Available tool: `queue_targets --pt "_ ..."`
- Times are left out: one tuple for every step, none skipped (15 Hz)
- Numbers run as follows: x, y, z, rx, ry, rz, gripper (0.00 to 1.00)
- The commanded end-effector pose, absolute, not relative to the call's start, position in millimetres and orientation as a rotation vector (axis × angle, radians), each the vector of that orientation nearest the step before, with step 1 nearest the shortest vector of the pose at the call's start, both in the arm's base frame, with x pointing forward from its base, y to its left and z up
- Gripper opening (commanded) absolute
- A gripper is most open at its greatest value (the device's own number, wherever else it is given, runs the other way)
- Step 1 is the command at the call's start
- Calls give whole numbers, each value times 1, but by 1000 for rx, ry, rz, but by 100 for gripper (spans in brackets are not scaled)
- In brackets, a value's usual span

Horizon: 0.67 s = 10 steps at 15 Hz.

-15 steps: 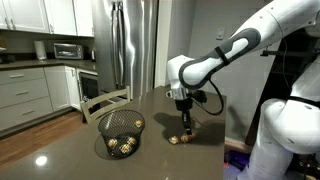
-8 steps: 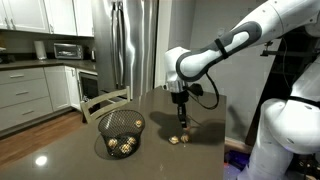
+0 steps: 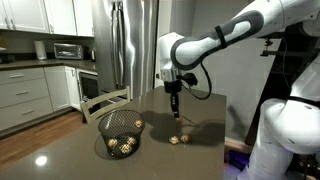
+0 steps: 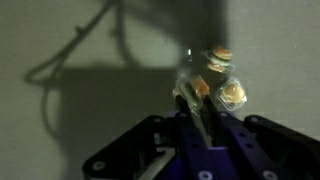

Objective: Pick up the all candy from the table and put them in the black basket.

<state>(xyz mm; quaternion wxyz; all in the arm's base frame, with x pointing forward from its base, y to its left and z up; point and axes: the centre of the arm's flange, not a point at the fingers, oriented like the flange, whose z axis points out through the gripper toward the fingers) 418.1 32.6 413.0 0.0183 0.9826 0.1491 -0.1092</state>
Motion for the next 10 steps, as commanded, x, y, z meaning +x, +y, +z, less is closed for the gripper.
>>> queue_targets --pt "438 58 423 3019 539 -306 9" --pt "440 64 424 3011 557 -300 9" --pt "442 71 426 3000 577 -298 9" --pt "444 76 428 2991 592 -302 9" --pt "446 79 430 2984 605 -309 9" --pt "447 83 432 2977 616 -312 9" --pt "449 86 433 2970 624 -307 9" --pt "451 89 435 2965 632 -299 9" --pt "452 91 436 2959 639 -292 9" --pt "454 94 439 2953 647 -283 9"
